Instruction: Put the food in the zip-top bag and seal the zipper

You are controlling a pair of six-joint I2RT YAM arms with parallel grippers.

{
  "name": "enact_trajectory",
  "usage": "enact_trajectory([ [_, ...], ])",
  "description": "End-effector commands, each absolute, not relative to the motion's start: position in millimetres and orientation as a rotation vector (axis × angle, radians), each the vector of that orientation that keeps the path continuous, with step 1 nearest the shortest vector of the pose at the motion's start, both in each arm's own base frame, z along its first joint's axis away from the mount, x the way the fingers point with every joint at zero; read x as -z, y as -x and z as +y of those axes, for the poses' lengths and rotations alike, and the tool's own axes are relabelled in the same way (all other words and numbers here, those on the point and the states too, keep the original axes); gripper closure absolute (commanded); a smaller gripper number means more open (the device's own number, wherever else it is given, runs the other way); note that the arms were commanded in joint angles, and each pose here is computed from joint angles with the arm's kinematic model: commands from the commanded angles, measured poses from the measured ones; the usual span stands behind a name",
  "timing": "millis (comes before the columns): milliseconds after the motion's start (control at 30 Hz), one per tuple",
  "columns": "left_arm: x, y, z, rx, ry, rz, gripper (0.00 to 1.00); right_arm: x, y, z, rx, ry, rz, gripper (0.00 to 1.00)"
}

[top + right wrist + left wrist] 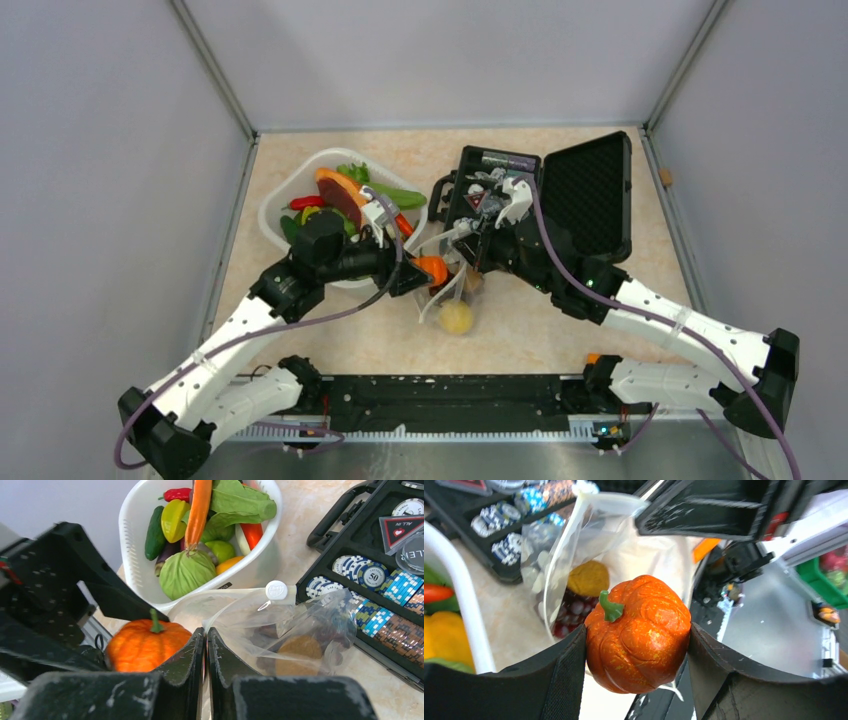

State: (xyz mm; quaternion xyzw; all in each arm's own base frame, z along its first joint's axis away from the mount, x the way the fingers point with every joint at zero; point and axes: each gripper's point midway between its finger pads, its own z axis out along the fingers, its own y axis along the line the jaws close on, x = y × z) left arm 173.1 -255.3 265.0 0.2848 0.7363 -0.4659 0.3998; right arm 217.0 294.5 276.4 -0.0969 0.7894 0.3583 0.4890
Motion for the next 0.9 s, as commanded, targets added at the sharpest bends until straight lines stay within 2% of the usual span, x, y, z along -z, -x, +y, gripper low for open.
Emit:
enact_trajectory([
  [0, -246.9, -186.4, -257.1, 1.028, -0.768, 1.957, 0.91, -309.9, -220.9, 295.7, -0.934, 0.193, 1.830, 0.95],
  [233, -232.1, -174.3, -279.0, 1.026, -0.874, 1.993, 0.80, -309.7, -220.4, 294.9, -0.933, 0.189, 1.836, 0.95],
  [333, -226.2, -179.3, -273.4, 0.955, -0.855, 2.024, 0.67, -308.7, -219.6, 294.1, -0.933, 0.187, 1.838, 0.95],
  [367, -225.6, -180.2, -272.4, 0.945, -0.851, 2.025, 0.53, -308.4, -220.1, 293.5, -0.932, 0.185, 1.838, 0.95],
  [467, -230.5, -182.1, -270.7, 0.934, -0.834, 2.013, 0.33, -308.4, -219.5, 294.0, -0.935, 0.186, 1.837, 0.95],
  [733, -266.5, -183.5, -259.8, 0.906, -0.783, 1.887, 0.06, -304.8, -220.0, 292.7, -0.925, 0.184, 1.843, 0.95],
  [867, -276.0, -182.0, -255.1, 0.912, -0.741, 1.859, 0.01, -303.3, -219.9, 292.3, -0.924, 0.183, 1.846, 0.95],
])
